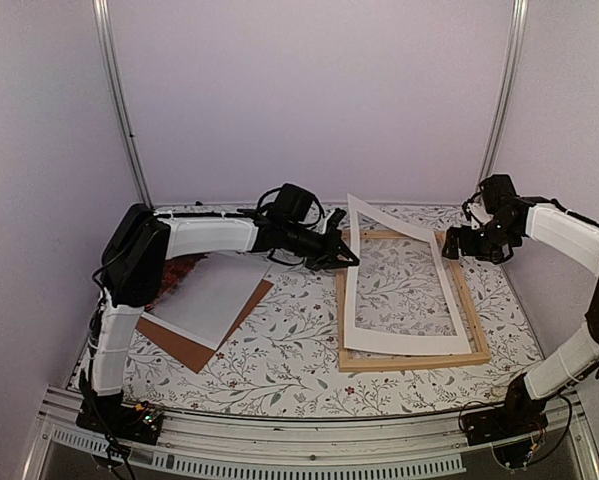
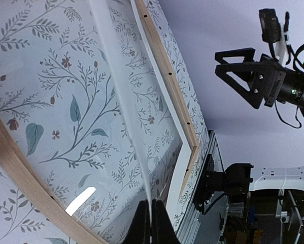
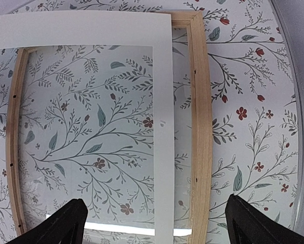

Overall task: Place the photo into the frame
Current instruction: Place the mat board on the glass panel.

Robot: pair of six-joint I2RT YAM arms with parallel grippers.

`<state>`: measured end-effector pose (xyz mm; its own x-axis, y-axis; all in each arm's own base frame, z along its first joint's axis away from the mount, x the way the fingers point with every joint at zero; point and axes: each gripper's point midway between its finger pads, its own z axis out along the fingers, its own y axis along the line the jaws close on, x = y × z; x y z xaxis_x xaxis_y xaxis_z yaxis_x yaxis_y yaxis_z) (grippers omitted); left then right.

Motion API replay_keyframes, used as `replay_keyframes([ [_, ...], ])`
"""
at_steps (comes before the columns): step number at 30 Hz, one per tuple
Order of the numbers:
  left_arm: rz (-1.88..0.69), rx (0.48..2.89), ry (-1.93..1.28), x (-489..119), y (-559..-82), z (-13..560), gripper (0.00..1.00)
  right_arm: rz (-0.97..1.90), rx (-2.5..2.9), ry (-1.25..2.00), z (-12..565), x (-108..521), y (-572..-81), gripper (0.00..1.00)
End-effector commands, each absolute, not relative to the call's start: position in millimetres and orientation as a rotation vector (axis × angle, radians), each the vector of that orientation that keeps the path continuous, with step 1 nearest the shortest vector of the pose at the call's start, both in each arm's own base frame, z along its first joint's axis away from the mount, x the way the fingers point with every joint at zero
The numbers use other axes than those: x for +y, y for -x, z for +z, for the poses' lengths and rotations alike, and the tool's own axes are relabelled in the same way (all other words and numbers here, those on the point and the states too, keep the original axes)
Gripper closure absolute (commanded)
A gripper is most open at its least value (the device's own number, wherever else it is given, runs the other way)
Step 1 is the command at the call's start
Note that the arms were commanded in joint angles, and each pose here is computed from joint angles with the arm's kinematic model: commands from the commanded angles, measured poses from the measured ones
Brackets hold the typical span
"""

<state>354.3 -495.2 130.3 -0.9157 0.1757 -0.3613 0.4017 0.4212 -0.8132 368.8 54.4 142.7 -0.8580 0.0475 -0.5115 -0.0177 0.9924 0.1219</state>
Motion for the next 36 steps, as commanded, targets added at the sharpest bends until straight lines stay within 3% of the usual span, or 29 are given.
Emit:
replay_keyframes([
  [1,-1.543,2.445,-0.48,-510.1,-359.7,129.3,1.0,0.137,2.602,-0.102,128.7,41.8,-374.4,0.01],
  [18,-1.576,2.535,-0.422,-523.3,-362.7,100.5,1.0,0.188,2.637,-0.208,86.0,32.2,-390.1,0.01],
  [36,-1.519,2.567,-0.372,-519.1,-365.6,84.5,0.9,0.203,2.697,-0.245,46.9,27.3,-390.1,0.01],
])
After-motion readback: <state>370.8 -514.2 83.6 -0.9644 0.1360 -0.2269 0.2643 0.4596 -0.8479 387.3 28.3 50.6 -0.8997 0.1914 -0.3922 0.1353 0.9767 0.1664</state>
